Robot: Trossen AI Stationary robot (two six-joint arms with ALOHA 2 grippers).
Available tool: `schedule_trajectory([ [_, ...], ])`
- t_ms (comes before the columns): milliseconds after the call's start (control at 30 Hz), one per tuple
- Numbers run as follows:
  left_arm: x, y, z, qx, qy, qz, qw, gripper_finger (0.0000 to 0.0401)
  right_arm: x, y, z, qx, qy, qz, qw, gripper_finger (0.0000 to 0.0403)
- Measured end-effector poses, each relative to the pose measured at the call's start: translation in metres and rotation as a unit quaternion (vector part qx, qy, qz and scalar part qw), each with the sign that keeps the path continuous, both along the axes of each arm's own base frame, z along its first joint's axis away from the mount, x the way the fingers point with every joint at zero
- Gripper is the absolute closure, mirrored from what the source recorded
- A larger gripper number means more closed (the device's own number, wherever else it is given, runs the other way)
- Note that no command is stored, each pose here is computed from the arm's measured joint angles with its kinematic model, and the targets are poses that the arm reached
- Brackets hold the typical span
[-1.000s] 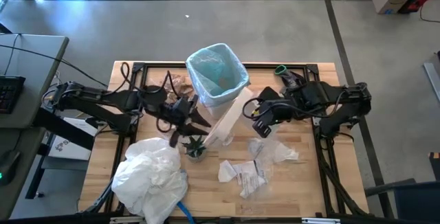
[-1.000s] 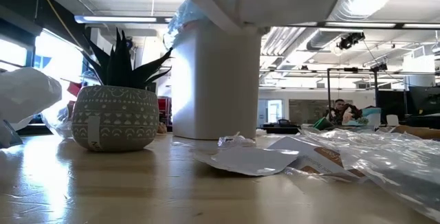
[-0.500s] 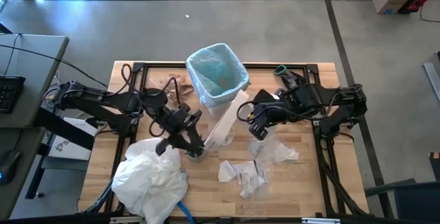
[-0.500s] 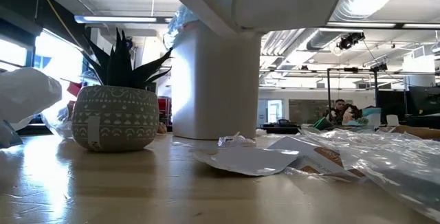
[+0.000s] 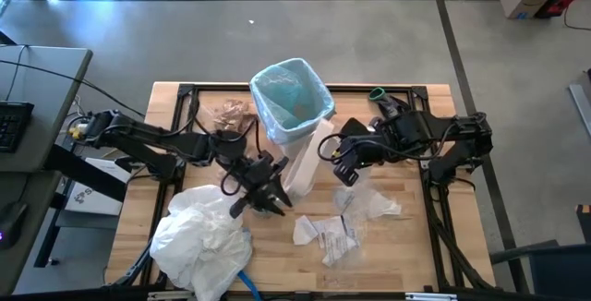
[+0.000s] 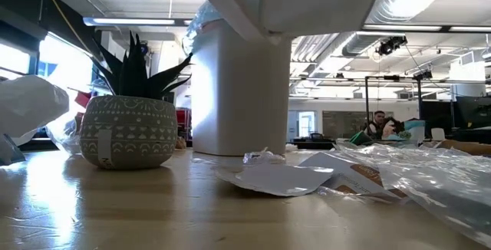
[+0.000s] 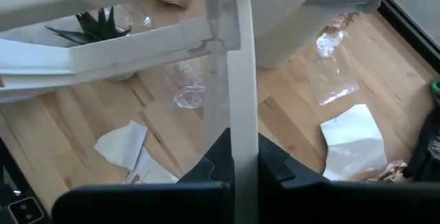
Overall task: Place trash/remove bag and relplace
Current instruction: Adjust the trash bin
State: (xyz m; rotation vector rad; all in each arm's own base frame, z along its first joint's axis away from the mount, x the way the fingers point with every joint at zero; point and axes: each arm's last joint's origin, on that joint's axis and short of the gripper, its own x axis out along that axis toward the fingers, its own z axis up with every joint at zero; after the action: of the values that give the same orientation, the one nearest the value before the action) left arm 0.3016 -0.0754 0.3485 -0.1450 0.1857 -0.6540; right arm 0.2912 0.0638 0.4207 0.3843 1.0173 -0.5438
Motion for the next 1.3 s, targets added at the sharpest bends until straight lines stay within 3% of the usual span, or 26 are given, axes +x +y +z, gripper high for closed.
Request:
schedule_trajectory([
  [167, -0.003, 0.002, -0.004, 0.007, 0.043, 0.011, 0.999, 0.0328, 0.000, 0.000, 0.000, -0.001, 0.001, 0.001, 1.000, 0.0403],
  [267, -0.010, 0.000, -0.009, 0.018, 0.091, 0.013, 0.996, 0.0319, 0.000, 0.000, 0.000, -0.001, 0.002, 0.001, 1.000, 0.0403],
  [400, -0.026, -0.002, -0.006, 0.042, 0.111, 0.036, 0.992, 0.0268, 0.000, 0.000, 0.000, 0.000, 0.002, 0.007, 1.000, 0.0403],
  [567, -0.043, 0.004, 0.009, 0.067, 0.081, 0.096, 0.990, 0.0187, -0.001, -0.001, 0.000, -0.009, 0.002, 0.004, 1.000, 0.0403],
  [700, -0.052, 0.008, 0.013, 0.076, 0.081, 0.113, 0.987, 0.0149, -0.001, -0.001, 0.000, -0.008, 0.001, 0.003, 1.000, 0.0403],
  [1067, -0.074, 0.010, 0.021, 0.081, 0.093, 0.120, 0.985, 0.0146, 0.000, 0.001, 0.000, 0.003, 0.005, 0.022, 1.000, 0.0403],
  [1300, -0.065, 0.017, 0.017, 0.104, 0.087, 0.159, 0.978, 0.0146, 0.000, 0.000, 0.000, -0.006, 0.006, 0.021, 1.000, 0.0403],
])
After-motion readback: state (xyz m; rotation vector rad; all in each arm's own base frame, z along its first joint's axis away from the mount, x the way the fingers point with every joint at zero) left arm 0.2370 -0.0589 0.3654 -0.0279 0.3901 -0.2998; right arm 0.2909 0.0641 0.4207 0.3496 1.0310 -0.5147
